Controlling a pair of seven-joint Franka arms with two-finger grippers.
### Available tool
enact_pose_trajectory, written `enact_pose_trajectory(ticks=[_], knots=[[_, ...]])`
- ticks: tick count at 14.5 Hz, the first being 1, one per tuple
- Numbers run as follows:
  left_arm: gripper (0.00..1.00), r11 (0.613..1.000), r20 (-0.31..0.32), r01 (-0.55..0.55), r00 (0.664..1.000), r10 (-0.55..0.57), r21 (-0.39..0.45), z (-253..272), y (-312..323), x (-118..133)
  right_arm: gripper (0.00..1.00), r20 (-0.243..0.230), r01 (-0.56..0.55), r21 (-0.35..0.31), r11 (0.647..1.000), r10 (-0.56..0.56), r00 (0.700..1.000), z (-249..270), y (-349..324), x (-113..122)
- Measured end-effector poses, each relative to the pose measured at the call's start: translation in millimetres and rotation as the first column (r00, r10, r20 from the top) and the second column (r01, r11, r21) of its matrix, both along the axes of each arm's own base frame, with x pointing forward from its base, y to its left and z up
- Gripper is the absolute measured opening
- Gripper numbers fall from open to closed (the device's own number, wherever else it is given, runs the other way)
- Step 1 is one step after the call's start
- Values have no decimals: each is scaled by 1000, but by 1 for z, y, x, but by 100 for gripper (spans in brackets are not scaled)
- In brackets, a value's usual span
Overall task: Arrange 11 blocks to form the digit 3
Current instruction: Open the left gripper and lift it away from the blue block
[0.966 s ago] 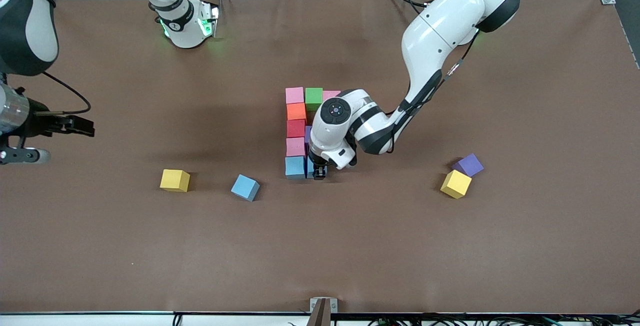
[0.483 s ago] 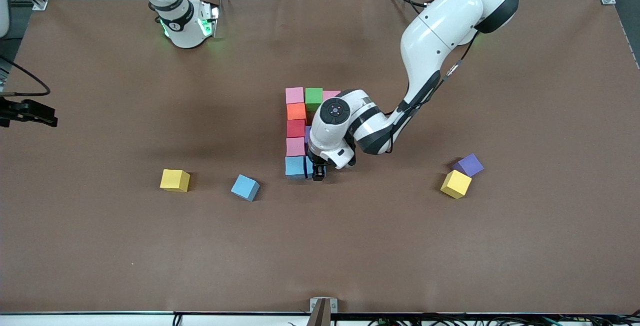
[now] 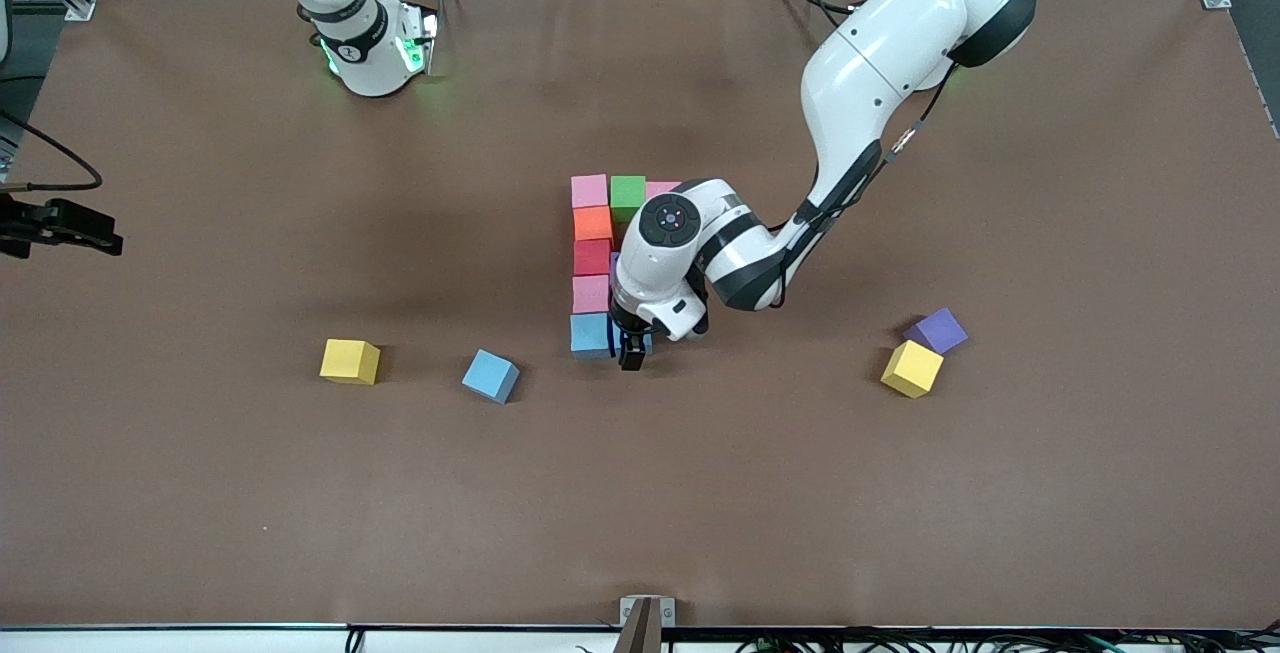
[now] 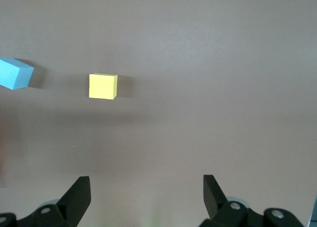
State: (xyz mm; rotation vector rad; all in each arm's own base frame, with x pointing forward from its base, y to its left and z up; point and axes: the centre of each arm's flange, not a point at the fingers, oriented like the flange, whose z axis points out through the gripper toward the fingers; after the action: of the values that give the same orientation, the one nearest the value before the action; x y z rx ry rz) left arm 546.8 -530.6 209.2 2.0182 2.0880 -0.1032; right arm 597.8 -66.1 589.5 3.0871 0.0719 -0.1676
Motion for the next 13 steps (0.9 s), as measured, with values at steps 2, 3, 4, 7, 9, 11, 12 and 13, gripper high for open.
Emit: enact_pose_trajectory(ticks=[2,3,4,7,9,11,12,13], knots=[[100,1000,-13,7,1000,-7,18,7,-1,-3,100,1,-5,7,1000,5,1000,0,3,1],[100,999,-24,14,1000,-13,32,10,-2,-6,100,0,-8,8,1000,8,1000,0,5,1],[100,999,-37,23,999,-21,48,13,-2,-8,100,-3,-10,9,1000,10,1000,0,7,0],[100,991,-90,104,991,-97,84,37,13,-2,100,-6,-11,10,1000,11,1000,0,8,0],[100,973,-142,205,972,-190,105,65,44,15,100,-14,-15,12,1000,15,1000,1,10,-1],[100,948,-181,290,947,-265,129,91,86,35,100,-38,-20,16,1000,21,999,2,15,-5],[100,936,-188,326,935,-299,135,102,107,44,100,-42,-20,18,1000,20,999,3,15,-6],[100,922,-189,361,924,-334,138,111,129,52,100,-42,-18,19,1000,19,999,5,13,-8]])
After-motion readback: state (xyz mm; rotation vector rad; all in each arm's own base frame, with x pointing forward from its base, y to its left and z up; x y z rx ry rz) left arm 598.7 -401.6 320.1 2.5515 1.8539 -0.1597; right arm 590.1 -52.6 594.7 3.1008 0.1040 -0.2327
